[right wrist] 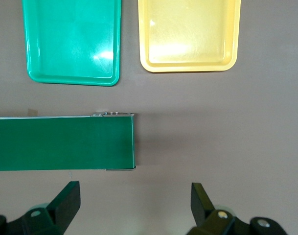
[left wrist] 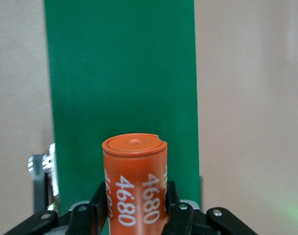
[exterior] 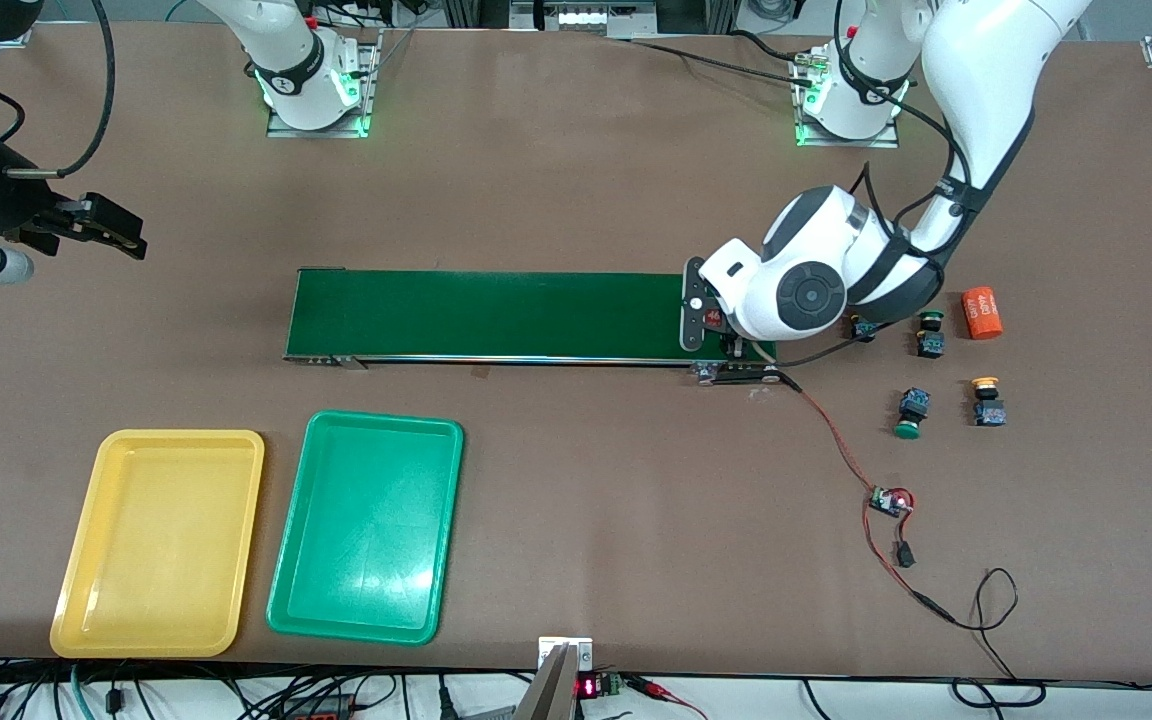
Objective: Sort buttons by color to trays
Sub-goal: 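Carry the orange cell onto the conveyor belt and release it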
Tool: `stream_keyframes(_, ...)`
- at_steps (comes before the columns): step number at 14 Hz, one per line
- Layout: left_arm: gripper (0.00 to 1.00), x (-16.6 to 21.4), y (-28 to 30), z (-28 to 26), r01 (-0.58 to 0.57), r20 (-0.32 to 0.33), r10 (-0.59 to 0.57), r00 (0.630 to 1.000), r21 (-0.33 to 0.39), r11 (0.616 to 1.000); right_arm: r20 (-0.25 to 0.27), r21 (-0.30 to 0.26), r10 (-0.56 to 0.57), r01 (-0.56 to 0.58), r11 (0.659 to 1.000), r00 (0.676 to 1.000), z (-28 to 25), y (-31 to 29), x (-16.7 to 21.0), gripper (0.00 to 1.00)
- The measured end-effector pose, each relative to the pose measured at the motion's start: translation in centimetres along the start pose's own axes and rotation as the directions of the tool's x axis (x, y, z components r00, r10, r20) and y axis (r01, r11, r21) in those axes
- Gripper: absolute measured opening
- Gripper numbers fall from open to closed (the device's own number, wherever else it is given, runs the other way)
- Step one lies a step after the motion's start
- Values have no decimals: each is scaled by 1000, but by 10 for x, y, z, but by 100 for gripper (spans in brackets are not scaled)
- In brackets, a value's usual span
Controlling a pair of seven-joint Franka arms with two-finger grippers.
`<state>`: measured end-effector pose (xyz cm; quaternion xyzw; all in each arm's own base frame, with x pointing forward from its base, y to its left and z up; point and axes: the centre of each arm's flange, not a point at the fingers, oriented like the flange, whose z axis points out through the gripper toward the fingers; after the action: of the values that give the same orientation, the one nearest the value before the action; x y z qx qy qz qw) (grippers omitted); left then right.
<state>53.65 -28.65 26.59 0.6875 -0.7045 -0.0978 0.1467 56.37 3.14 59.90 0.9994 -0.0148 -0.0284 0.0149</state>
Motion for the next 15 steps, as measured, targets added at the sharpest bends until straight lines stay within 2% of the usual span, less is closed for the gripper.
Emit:
stream_keyframes(2, 50, 0, 1, 5, -2, 2, 2, 1000, -2, 1000, 0, 0, 0, 0, 1000, 1000, 0, 0, 0, 100)
stream_keyframes(7, 50, -2, 0, 13, -38, 61, 36, 997, 17, 999, 0, 0, 0, 0, 1000, 1000, 0, 0, 0, 100)
stream_keyframes(9, 53, -2, -2, 16, -55, 82, 52, 995, 28, 998, 0, 0, 0, 0, 1000, 1000, 0, 0, 0, 100)
stream_keyframes(14, 99, 10, 6, 7, -53, 100, 48, 994, 47, 997, 0, 0, 0, 0, 1000, 1000, 0, 0, 0, 100)
stream_keyframes(15, 100, 9, 8, 0, -23, 113, 17, 993, 46, 999, 0, 0, 0, 0, 1000, 1000, 0, 0, 0, 100)
